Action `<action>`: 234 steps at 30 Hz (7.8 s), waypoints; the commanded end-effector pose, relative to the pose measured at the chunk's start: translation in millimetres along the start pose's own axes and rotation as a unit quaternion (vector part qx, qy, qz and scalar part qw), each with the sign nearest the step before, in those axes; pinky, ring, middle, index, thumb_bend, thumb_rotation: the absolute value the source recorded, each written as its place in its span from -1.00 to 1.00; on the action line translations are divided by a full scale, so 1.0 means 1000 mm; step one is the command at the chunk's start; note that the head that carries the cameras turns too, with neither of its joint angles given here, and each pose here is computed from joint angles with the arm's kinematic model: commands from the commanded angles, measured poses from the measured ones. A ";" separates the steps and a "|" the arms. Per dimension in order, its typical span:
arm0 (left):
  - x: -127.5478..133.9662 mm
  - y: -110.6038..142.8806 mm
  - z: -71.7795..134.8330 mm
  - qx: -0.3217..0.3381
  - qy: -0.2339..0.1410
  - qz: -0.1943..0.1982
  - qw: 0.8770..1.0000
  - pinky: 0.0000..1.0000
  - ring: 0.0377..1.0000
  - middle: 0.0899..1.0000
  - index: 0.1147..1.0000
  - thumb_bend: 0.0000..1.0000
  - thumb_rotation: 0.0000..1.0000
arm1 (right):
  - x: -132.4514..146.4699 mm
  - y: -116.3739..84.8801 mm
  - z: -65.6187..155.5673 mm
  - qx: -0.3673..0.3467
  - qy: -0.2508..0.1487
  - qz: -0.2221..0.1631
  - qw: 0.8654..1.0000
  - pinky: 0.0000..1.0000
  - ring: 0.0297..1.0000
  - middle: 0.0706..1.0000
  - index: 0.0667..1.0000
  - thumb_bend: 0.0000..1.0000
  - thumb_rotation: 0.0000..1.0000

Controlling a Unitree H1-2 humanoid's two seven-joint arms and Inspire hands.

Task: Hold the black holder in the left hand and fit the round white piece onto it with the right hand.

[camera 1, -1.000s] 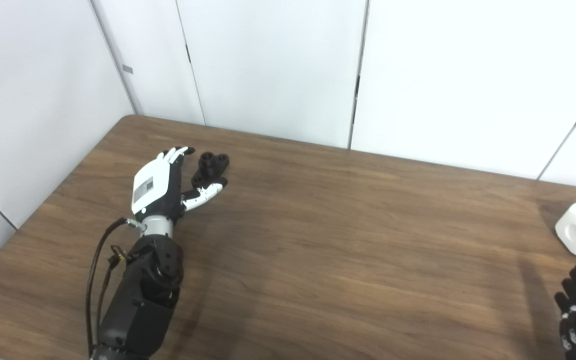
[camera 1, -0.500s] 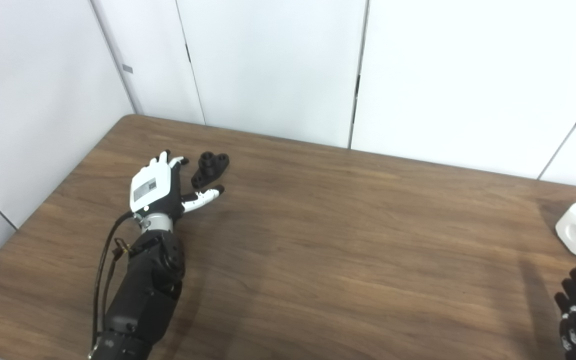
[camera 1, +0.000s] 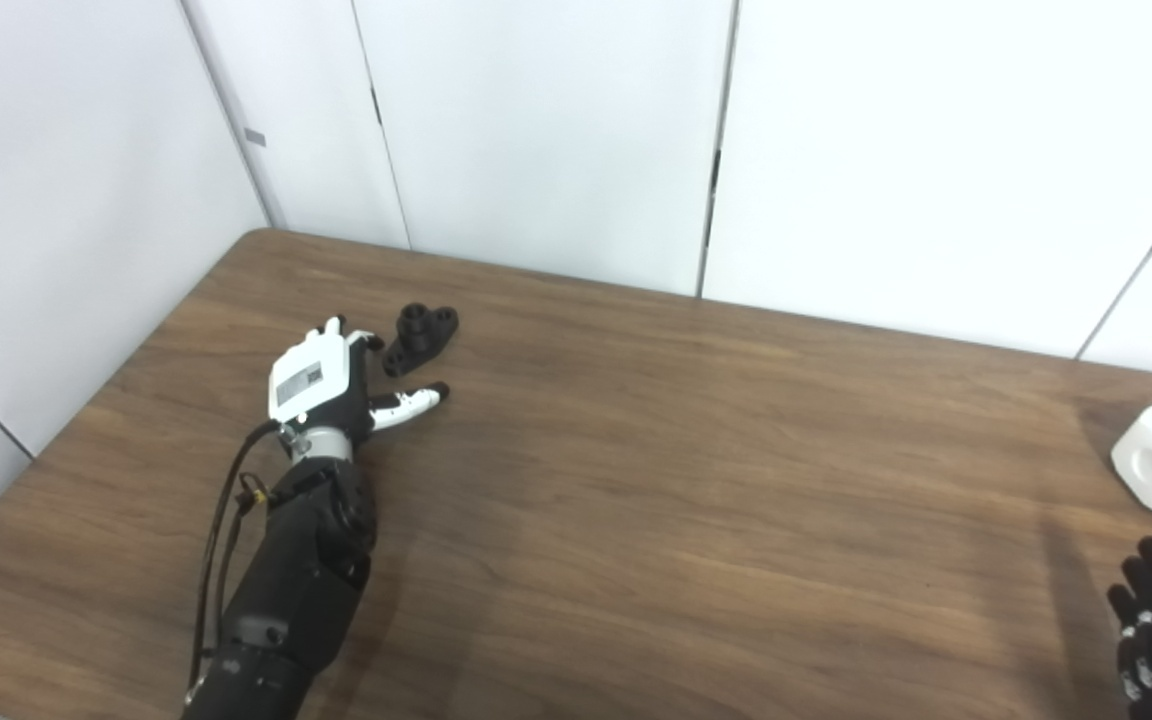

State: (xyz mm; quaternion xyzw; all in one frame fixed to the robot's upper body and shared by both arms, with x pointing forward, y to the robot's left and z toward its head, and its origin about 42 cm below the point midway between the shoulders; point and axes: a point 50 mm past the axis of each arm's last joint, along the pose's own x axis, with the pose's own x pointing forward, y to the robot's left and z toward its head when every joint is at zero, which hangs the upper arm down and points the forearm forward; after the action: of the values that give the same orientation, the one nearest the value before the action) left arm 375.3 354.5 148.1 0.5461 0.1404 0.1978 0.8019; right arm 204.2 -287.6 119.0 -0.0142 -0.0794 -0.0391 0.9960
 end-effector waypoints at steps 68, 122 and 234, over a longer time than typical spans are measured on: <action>0.041 0.046 0.021 0.001 -0.061 0.096 0.993 1.00 0.94 0.81 0.30 0.60 -0.29 | -0.119 0.012 -0.001 0.008 0.096 -0.027 0.995 1.00 1.00 0.99 0.96 0.30 1.00; -0.019 0.039 0.048 -0.103 -0.209 -0.010 0.972 0.52 0.69 0.50 -0.16 0.02 -0.90 | -0.120 0.016 0.007 0.010 0.092 -0.031 0.995 1.00 1.00 0.98 0.95 0.36 1.00; -0.241 -0.037 0.063 0.127 -0.480 -0.268 0.825 0.68 0.65 0.49 -0.16 0.04 -0.90 | -0.009 -0.075 0.161 -0.392 0.020 -0.106 0.913 0.96 0.97 0.97 0.83 0.63 -0.25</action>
State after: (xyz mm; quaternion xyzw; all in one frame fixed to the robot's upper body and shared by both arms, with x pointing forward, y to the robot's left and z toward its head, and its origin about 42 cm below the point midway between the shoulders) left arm 208.5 166.7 158.8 0.5971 -0.1388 -0.2923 0.7340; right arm 159.8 -353.2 270.7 -0.3739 -0.0294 -0.1548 0.9140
